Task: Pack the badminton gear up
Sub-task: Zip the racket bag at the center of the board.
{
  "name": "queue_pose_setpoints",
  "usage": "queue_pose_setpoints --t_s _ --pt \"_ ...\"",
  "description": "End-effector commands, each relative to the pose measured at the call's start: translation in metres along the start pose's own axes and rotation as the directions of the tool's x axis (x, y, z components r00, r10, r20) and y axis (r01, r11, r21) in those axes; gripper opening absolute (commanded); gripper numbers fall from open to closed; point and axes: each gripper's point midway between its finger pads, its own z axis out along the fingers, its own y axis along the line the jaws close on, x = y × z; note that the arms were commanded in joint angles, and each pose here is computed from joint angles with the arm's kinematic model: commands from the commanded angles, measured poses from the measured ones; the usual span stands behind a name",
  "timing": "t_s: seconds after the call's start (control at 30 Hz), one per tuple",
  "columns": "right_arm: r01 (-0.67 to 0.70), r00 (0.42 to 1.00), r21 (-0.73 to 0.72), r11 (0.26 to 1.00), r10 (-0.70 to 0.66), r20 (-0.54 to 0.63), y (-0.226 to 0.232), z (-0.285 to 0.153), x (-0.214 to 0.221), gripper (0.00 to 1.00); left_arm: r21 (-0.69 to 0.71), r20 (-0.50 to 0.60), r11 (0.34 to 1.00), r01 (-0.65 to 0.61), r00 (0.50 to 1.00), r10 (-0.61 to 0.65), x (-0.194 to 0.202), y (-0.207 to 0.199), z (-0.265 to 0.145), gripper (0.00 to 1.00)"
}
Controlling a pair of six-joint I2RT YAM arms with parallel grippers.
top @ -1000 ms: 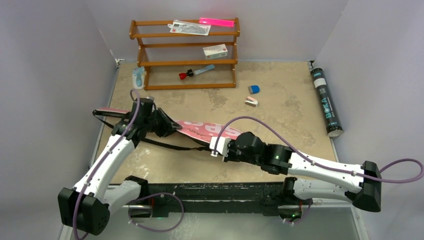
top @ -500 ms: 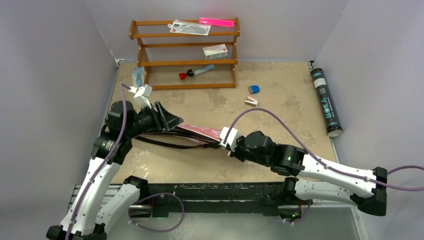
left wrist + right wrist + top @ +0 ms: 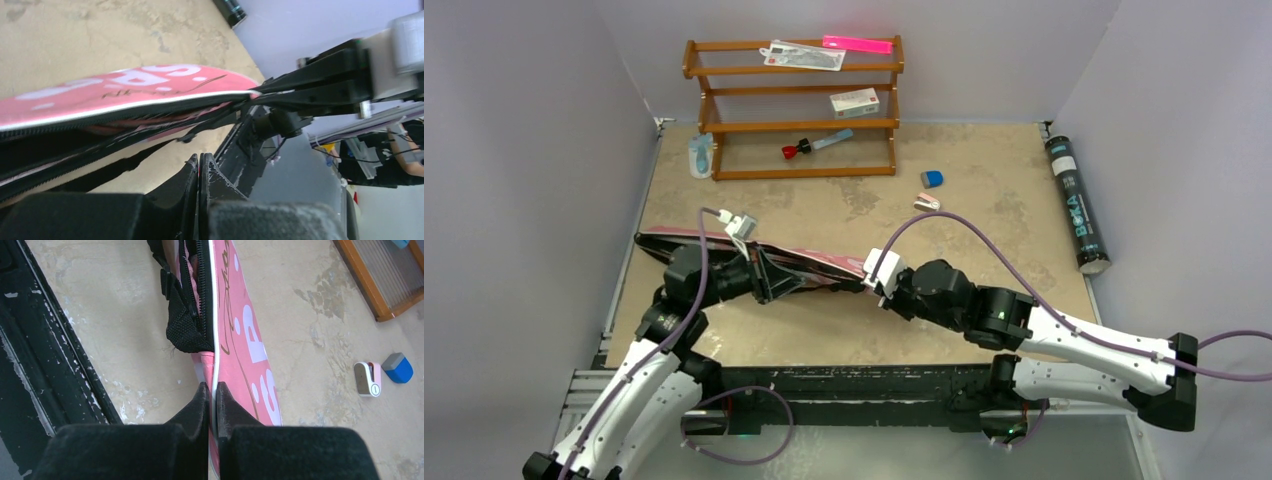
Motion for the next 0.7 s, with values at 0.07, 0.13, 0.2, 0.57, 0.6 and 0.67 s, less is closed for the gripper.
queue_pose_setpoints --t_s 0.07,0.13,0.2,0.57,0.6,0.67 --pt "-0.043 0.991 0.061 0.997 0.035 0.126 -0.019 -0.013 -0.041 0.00 -0.011 0.183 0.986 -0.166 0.969 0.166 -0.014 0.012 0.008 0.00" --pt "-0.041 0.991 0.059 0.997 0.033 0.126 -0.020 -0.014 -0.041 0.00 -0.043 0.201 0.968 -0.247 0.947 0.250 -0.019 0.014 0.004 0.00" --pt "-0.041 0.991 0.054 0.998 0.033 0.131 -0.019 -0.014 -0.043 0.00 -0.050 0.207 0.958 -0.284 0.935 0.288 -0.018 0.017 0.005 0.00" --pt "-0.036 0.989 0.055 0.998 0.028 0.149 -0.021 -0.017 -0.047 0.00 -0.088 0.131 0.946 -0.310 0.938 0.320 0.011 0.040 0.046 0.00" --pt "-0.037 0.988 0.058 0.998 0.028 0.150 -0.022 -0.018 -0.047 0.00 -0.081 0.126 0.944 -0.319 0.937 0.327 0.013 0.039 0.050 0.00" --pt "-0.041 0.988 0.066 0.997 0.030 0.151 -0.025 -0.019 -0.047 0.00 -0.070 0.112 0.943 -0.326 0.936 0.332 0.016 0.039 0.057 0.00"
